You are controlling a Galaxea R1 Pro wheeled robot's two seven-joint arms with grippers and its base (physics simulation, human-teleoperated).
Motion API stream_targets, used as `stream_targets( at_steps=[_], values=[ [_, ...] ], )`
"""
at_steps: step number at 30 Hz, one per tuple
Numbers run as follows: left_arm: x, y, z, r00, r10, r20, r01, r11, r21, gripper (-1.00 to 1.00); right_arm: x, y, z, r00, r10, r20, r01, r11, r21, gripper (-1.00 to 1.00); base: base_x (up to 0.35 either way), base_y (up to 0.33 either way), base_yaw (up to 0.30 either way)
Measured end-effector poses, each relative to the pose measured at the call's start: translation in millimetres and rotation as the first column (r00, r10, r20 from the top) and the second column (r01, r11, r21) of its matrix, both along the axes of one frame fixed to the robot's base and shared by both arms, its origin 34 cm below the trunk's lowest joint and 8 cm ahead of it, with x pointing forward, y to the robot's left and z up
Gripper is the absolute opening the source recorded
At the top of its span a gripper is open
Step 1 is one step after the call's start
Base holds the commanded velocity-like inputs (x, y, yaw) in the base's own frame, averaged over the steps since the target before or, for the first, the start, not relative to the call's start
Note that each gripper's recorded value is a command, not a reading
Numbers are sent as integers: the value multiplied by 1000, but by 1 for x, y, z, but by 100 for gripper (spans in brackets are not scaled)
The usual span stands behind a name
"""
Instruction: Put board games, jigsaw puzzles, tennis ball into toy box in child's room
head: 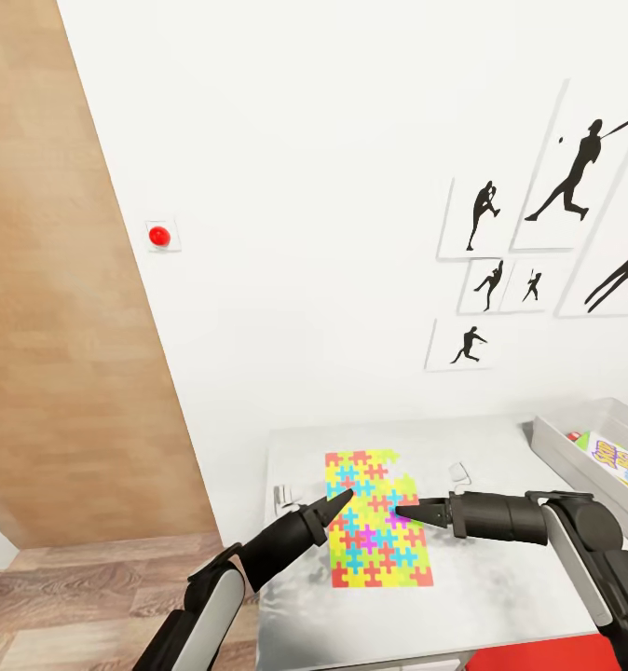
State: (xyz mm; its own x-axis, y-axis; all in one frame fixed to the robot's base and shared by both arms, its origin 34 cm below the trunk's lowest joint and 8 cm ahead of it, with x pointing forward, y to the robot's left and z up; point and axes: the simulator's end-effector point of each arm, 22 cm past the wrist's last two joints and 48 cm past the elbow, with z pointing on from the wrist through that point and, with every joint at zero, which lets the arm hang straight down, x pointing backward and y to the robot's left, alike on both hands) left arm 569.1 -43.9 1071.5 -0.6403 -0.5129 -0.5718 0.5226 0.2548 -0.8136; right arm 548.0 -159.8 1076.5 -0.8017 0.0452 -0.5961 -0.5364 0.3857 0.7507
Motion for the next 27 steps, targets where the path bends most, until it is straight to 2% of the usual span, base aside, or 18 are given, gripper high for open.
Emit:
stream_targets(
  at_steps=[27],
  values=[
    [0, -1, 3, 1000, -2, 3, 2, 1000, -6, -100, 0, 1, 0, 1000, 1, 0, -1, 1000, 1, 100, 0, 0, 0]
  ],
)
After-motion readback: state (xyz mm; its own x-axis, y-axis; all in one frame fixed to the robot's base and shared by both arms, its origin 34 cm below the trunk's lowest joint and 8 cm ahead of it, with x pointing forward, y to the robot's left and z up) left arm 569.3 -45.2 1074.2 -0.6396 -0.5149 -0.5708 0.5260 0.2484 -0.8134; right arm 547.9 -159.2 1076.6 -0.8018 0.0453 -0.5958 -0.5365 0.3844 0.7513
